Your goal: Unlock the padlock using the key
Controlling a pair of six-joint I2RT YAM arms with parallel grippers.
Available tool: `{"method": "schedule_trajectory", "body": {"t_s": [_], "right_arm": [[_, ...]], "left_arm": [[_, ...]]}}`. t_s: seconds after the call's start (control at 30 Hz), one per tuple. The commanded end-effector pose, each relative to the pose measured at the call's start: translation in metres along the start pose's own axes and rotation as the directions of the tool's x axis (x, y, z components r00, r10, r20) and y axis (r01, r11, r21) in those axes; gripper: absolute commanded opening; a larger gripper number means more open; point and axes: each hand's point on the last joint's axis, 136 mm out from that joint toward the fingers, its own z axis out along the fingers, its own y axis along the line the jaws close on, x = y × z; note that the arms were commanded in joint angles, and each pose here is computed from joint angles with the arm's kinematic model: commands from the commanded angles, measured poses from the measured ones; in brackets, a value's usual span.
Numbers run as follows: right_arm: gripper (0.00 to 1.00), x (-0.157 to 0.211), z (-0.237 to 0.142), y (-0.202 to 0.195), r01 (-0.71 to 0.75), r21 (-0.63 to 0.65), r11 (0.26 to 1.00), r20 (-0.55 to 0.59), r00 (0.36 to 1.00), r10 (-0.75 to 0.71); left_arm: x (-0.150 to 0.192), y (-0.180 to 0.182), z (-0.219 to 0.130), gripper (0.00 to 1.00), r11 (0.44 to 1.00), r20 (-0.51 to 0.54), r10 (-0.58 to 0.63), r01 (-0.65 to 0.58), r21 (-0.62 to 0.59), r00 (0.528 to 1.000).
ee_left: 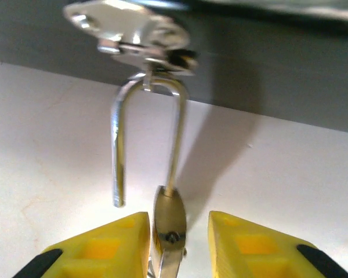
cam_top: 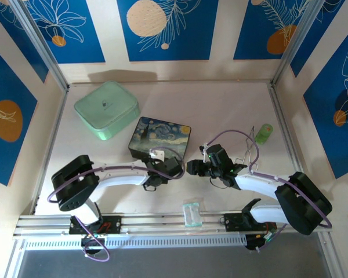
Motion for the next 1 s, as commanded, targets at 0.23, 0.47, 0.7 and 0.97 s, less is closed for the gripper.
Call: {"method": "schedule_trajectory", "body": {"t_s": [0.23,0.47,0.7,0.97], "right_arm": [[0.55,0.003,-0.006,0.001,0.02,-0.02,1.0,0.008,1.0,-0.02],[0.99,0.004,-0.021,0.042,0.152,-0.115,0.982,0.07,0.987,-0.145],[0.99,0.014,-0.021,0.085,0.272,-0.13,0.953,0.096,0.96,-0.261],[0.92,0.021,0.016,0.11,0.137,-0.032,0.99,-0.048,0.989,-0.139]], "left_arm": [[0.008,-0.002,-0.007,0.32,1.0,-0.026,0.004,-0.005,-0.026,1.0],[-0.03,0.014,-0.048,0.8,0.995,0.153,-0.07,0.057,0.086,0.986],[-0.067,0.047,-0.072,0.99,0.958,0.215,-0.202,0.147,0.247,0.955],[-0.084,0.097,-0.065,0.99,0.928,0.213,-0.321,0.262,0.264,0.923]]}}
